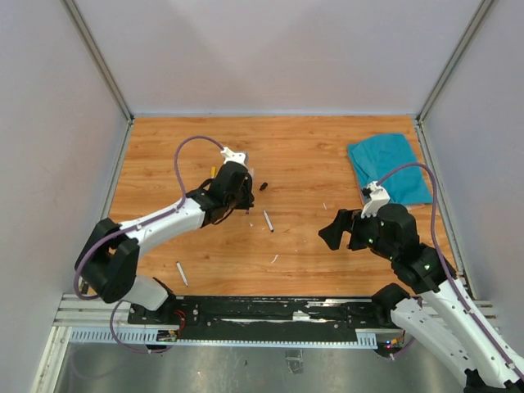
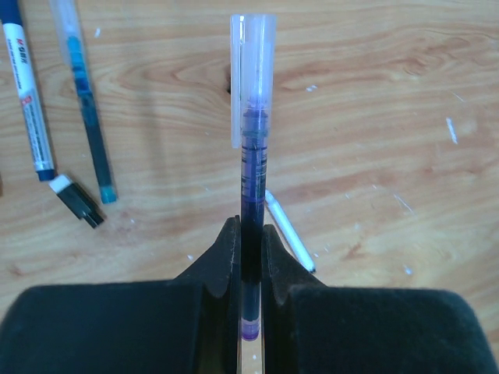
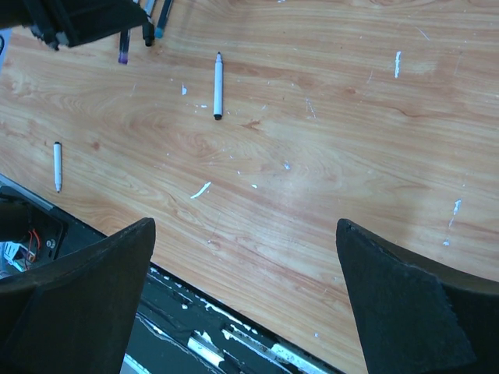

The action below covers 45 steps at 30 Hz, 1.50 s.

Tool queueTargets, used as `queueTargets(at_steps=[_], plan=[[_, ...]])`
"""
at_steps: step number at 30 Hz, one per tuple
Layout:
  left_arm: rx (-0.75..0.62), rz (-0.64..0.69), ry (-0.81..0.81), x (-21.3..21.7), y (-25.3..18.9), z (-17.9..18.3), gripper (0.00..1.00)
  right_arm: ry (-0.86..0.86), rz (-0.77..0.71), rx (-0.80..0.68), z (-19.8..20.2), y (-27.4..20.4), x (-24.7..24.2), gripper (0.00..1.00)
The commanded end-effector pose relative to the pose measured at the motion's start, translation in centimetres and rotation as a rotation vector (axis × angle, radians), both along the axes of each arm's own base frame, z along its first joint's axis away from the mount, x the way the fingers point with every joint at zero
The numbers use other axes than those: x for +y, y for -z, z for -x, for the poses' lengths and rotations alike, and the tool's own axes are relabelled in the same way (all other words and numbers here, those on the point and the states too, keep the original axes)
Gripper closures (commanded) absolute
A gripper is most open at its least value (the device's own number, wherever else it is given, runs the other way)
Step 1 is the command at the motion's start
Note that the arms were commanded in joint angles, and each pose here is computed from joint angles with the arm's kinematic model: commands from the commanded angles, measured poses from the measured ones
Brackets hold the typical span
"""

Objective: Insert the pens into the pen caps
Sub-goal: Place the pen at the center of the board.

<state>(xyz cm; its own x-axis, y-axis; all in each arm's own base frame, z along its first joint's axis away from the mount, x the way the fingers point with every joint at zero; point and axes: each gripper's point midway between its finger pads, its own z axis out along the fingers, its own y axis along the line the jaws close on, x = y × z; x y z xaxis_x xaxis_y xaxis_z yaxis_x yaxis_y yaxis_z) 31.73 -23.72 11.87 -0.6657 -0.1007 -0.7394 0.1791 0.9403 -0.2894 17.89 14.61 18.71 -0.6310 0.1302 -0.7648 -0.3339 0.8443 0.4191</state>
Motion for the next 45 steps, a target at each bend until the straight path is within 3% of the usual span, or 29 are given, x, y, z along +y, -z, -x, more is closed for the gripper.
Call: queueTargets(at_steps=[1, 16, 45], plan=[[0.044, -0.058, -0.028, 0.7, 1.4, -2.0, 1.0, 0.018, 0.043, 0.012, 0.1, 1.0, -0.9, 0.01], [0.124, -0.164, -0.101, 2.2, 6.2, -6.5, 0.99, 0.012, 0.009, 0.032, 0.7, 2.2, -0.6, 0.01], [0.172, -0.284, -0.17, 5.3, 9.0, -9.4, 0.98, -0.007, -0.009, 0.068, 0.6, 2.5, 0.2, 0.01]])
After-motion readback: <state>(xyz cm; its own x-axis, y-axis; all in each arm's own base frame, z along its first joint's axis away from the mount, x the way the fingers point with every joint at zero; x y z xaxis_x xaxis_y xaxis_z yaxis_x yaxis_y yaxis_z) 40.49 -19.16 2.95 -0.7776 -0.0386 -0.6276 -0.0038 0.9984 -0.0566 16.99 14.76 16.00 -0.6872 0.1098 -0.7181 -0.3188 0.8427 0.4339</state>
